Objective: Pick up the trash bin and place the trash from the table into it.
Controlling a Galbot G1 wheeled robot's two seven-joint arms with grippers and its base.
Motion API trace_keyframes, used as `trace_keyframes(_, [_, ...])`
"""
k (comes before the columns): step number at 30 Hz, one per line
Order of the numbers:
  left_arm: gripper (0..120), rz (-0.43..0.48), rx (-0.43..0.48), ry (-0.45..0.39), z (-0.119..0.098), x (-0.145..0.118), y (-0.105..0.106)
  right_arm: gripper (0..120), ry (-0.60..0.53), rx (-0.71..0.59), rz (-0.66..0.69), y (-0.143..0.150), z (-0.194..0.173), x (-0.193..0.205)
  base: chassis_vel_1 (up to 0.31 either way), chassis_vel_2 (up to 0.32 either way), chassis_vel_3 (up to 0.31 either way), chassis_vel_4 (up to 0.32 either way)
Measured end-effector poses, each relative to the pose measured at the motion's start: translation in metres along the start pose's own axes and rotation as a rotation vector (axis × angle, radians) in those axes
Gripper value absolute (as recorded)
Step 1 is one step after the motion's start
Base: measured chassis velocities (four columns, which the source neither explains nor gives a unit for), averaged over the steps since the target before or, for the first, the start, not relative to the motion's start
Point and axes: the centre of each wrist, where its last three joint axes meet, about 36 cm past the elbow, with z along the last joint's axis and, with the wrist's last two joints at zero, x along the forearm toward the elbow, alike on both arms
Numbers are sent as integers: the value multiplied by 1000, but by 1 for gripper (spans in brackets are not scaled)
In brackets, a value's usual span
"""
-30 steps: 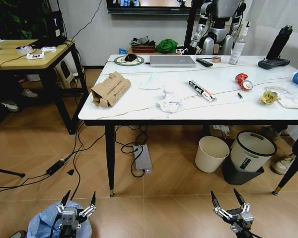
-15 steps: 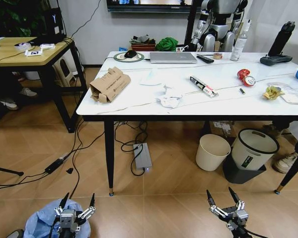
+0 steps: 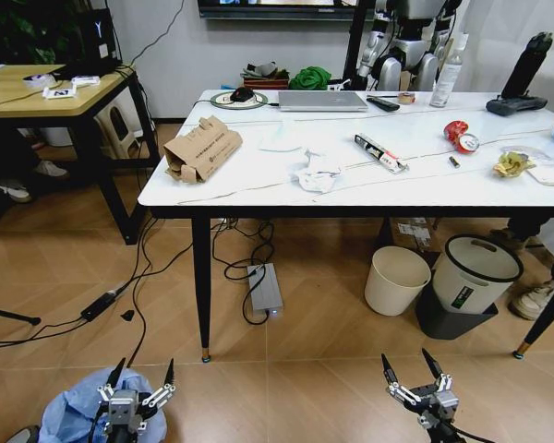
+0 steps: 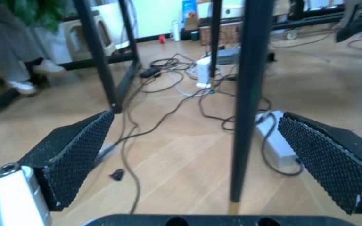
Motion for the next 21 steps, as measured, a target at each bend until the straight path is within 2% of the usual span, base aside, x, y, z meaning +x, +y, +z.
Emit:
trace_keyframes(1, [100,-5,1,8,-2,0,2,100,-1,-2,2,0,1,0,0,0,0,0])
trace_keyframes(4, [100,-78,28,103,-25,-3,31,100,-5,-15,17,3,8,-1,0,0,0,0])
trace_keyframes(6, [100,-99,20,123,-28,-5,39,100,-5,-17,18,4,9,-1,0,0,0,0])
trace_keyframes(10, [100,-186,24,231,-45,-24,89,100,-3,-33,23,8,20,-1,0,0,0,0])
trace_keyframes(12, [100,-193,26,248,-47,-27,95,100,-3,-35,23,8,22,-1,0,0,0,0])
trace_keyframes(15, [100,-201,13,337,-40,-37,123,100,-7,-50,26,15,30,-3,0,0,0,0])
trace_keyframes(18, [100,-193,7,384,-32,-37,132,100,-8,-57,29,18,32,-4,0,0,0,0])
trace_keyframes(21, [100,-172,-30,476,-3,-31,147,100,-13,-60,31,19,35,-6,0,0,0,0])
